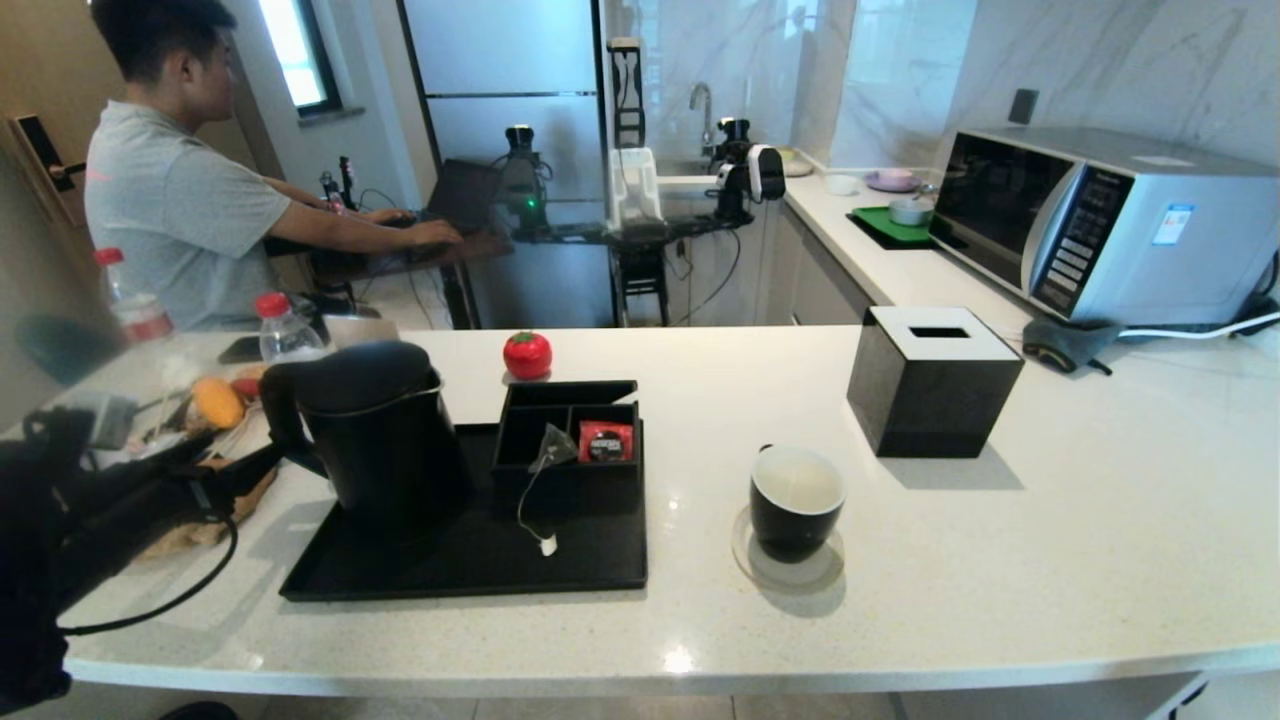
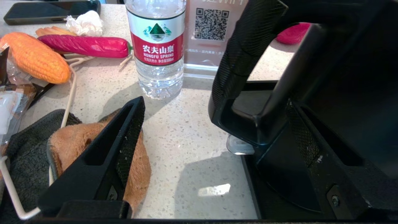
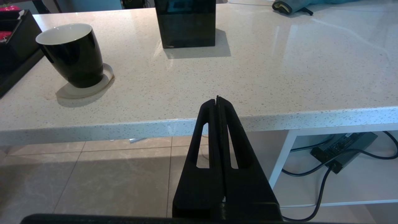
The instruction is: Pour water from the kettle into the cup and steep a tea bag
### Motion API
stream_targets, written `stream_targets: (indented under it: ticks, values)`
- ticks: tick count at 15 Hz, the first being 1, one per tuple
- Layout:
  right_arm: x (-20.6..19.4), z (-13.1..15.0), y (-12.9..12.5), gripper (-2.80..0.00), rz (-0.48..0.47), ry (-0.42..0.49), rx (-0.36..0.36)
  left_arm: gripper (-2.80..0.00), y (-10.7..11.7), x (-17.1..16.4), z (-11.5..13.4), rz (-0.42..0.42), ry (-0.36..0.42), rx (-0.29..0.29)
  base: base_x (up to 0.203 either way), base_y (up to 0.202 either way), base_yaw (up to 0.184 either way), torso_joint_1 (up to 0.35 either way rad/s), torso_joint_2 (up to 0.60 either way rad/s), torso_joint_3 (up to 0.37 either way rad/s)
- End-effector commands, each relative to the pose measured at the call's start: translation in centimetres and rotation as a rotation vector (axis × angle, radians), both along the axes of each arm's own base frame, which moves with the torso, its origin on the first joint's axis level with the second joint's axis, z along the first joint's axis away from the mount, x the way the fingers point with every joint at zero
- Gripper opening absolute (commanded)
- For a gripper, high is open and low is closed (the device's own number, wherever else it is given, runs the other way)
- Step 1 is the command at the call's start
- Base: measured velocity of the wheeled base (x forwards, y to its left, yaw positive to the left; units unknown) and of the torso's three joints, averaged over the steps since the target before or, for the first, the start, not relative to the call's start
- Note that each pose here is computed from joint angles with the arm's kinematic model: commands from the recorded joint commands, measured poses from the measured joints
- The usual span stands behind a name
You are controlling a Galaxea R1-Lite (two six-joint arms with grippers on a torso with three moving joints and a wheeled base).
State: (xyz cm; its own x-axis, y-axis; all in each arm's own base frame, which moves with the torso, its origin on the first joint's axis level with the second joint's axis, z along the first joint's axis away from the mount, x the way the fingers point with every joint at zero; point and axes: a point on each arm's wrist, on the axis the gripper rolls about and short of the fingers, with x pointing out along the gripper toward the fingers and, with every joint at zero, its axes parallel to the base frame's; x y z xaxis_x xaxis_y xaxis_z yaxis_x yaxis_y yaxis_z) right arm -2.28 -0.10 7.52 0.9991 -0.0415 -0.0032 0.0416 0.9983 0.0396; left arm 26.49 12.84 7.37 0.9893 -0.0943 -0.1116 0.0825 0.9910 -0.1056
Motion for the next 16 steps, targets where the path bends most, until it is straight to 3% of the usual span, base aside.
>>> stream_targets:
  ticks: [1,16]
  values:
    - [0.0,0.0,0.0,-2.80,0.000,0.000,0.000,0.00,0.2,0.4,0.4,-0.004,-0.046,0.024,0.000,0.000,0.000,0.000,0.00,0.000]
    - [0.0,0.0,0.0,-2.80,0.000,0.000,0.000,0.00,1.2,3.9,-0.7,-0.026,-0.080,0.040,0.000,0.000,0.000,0.000,0.00,0.000]
